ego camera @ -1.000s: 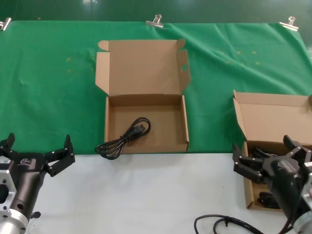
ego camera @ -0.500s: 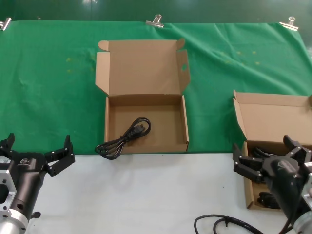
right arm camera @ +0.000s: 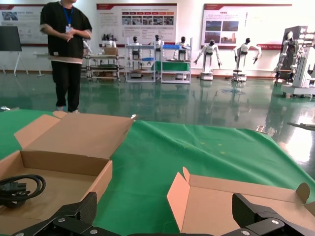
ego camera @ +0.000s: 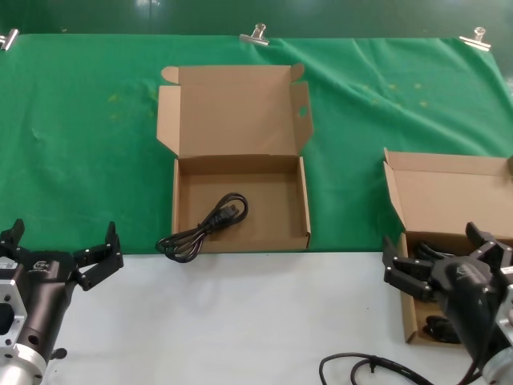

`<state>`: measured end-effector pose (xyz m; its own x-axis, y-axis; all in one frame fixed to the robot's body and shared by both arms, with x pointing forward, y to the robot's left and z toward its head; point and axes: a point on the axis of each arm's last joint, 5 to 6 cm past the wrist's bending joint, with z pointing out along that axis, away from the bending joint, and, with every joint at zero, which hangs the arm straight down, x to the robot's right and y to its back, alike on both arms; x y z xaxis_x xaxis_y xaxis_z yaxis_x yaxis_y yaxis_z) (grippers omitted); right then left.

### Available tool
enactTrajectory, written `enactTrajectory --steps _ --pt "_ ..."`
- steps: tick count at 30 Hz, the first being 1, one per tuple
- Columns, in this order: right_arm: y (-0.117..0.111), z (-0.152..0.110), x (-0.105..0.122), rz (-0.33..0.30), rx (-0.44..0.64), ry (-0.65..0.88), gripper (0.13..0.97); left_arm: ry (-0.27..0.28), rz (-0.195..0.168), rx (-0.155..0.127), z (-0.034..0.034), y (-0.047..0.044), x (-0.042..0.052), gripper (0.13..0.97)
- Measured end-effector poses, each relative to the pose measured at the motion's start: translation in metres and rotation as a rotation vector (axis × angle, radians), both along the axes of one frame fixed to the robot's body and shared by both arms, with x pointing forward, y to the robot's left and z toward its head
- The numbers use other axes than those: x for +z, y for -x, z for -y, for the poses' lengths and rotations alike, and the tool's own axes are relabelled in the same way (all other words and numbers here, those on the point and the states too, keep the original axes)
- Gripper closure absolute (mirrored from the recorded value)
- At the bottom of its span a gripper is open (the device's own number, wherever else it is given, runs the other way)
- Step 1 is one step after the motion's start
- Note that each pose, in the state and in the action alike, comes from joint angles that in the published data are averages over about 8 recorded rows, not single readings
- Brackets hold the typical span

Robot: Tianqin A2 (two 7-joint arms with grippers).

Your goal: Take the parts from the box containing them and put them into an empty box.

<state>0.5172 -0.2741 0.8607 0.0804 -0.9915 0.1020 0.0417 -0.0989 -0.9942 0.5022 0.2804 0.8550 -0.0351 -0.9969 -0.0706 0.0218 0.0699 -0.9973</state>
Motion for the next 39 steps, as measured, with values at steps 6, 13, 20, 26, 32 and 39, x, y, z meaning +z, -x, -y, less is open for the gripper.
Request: enactTrajectory --steps 6,13,20,26,32,39 --pt "0.0000 0.0000 0.0000 0.000 0.000 0.000 0.130 0.000 0.000 0.000 0.0000 0.0000 0.0000 0.132" --pt "0.0000 0.0000 0.0000 0.000 0.000 0.000 0.130 0.000 0.000 0.000 0.0000 0.0000 0.0000 0.132" --pt "0.0000 0.0000 0.0000 0.000 0.000 0.000 0.130 0.000 0.000 0.000 0.0000 0.0000 0.0000 0.132" --pt "0.0000 0.0000 0.0000 0.000 0.000 0.000 0.130 0.000 0.000 0.000 0.0000 0.0000 0.0000 0.132" --pt "0.0000 0.0000 0.0000 0.000 0.000 0.000 0.130 0.000 0.000 0.000 0.0000 0.0000 0.0000 0.132" --pt "0.0000 0.0000 0.0000 0.000 0.000 0.000 0.130 0.000 0.000 0.000 0.0000 0.0000 0.0000 0.132"
